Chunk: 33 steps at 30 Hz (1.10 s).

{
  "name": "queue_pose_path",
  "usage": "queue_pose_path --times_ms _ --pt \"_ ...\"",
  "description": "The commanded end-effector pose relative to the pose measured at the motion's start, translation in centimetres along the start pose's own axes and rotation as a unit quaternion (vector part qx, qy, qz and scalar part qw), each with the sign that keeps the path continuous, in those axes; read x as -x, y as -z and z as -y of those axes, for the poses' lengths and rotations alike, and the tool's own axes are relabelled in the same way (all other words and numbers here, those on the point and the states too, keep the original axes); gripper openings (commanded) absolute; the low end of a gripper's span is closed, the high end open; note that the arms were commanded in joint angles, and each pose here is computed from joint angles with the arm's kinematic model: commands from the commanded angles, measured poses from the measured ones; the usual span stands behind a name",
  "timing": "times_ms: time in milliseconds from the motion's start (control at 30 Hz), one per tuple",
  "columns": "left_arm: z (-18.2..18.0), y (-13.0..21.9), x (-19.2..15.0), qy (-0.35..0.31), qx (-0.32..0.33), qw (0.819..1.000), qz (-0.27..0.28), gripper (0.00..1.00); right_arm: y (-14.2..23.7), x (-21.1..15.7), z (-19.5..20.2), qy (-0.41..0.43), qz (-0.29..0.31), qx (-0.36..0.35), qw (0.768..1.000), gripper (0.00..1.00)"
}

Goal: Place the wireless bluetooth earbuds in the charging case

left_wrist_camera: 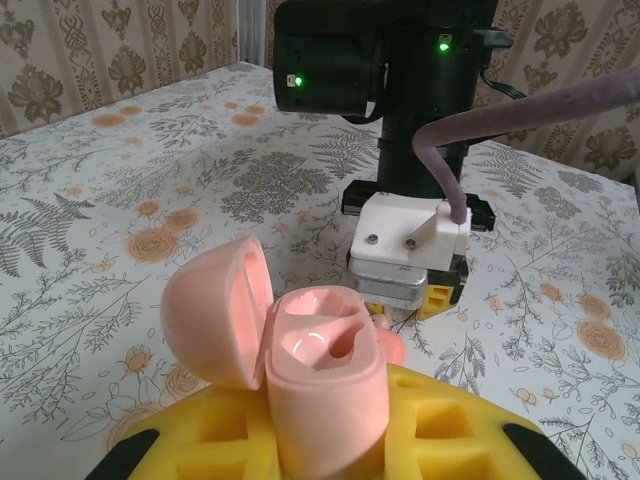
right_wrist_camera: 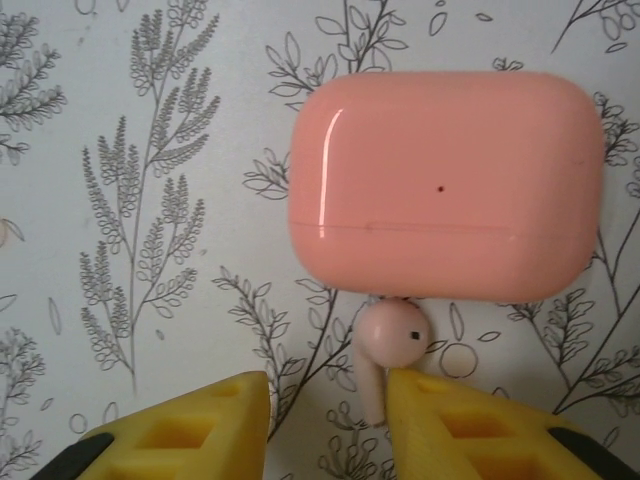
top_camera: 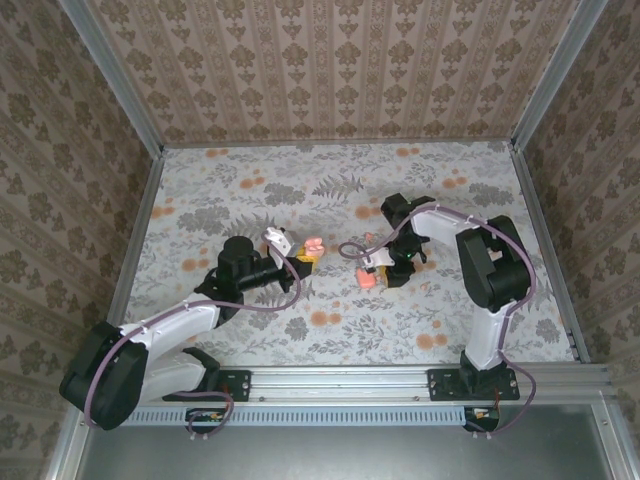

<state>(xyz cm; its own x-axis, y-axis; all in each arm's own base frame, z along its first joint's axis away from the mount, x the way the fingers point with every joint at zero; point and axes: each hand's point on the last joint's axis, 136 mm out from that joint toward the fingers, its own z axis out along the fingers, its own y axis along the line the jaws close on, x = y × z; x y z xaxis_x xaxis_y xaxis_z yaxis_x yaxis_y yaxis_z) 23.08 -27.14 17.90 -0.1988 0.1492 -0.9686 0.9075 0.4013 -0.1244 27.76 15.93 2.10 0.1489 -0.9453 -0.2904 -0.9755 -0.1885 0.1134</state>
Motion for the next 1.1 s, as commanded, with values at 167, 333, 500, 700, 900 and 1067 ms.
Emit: queue_pose_path --times_ms 167,333,500,700,900,1067 --pt "0.3 0.4 1.7 -0.004 -0.004 1.0 0.018 0.13 1.2 0.1 -3.4 -0.054 0.0 0.032 0.998 0.34" --pt "0.5 0.7 1.7 -0.005 -0.005 1.0 0.021 0.13 1.4 0.3 -4.4 -0.079 0.0 0.031 0.996 0.34" --pt "0.6 1.1 1.8 -0.007 -0.003 1.0 0.025 0.13 2.8 0.6 -3.4 -0.095 0.006 -0.017 0.995 0.35" --pt "0.7 1.4 1.7 -0.008 0.002 1.0 0.025 0.13 2.8 -0.6 -1.8 -0.073 -0.03 -0.046 0.996 0.38" --pt "0.5 1.5 1.7 -0.009 0.009 1.0 0.025 0.13 2.3 -0.8 0.1 -0.054 -0.039 -0.062 0.996 0.38" --pt "0.4 1.6 1.7 -0.012 0.012 1.0 0.022 0.13 1.6 -0.4 0.9 -0.047 -0.033 -0.054 0.997 0.38"
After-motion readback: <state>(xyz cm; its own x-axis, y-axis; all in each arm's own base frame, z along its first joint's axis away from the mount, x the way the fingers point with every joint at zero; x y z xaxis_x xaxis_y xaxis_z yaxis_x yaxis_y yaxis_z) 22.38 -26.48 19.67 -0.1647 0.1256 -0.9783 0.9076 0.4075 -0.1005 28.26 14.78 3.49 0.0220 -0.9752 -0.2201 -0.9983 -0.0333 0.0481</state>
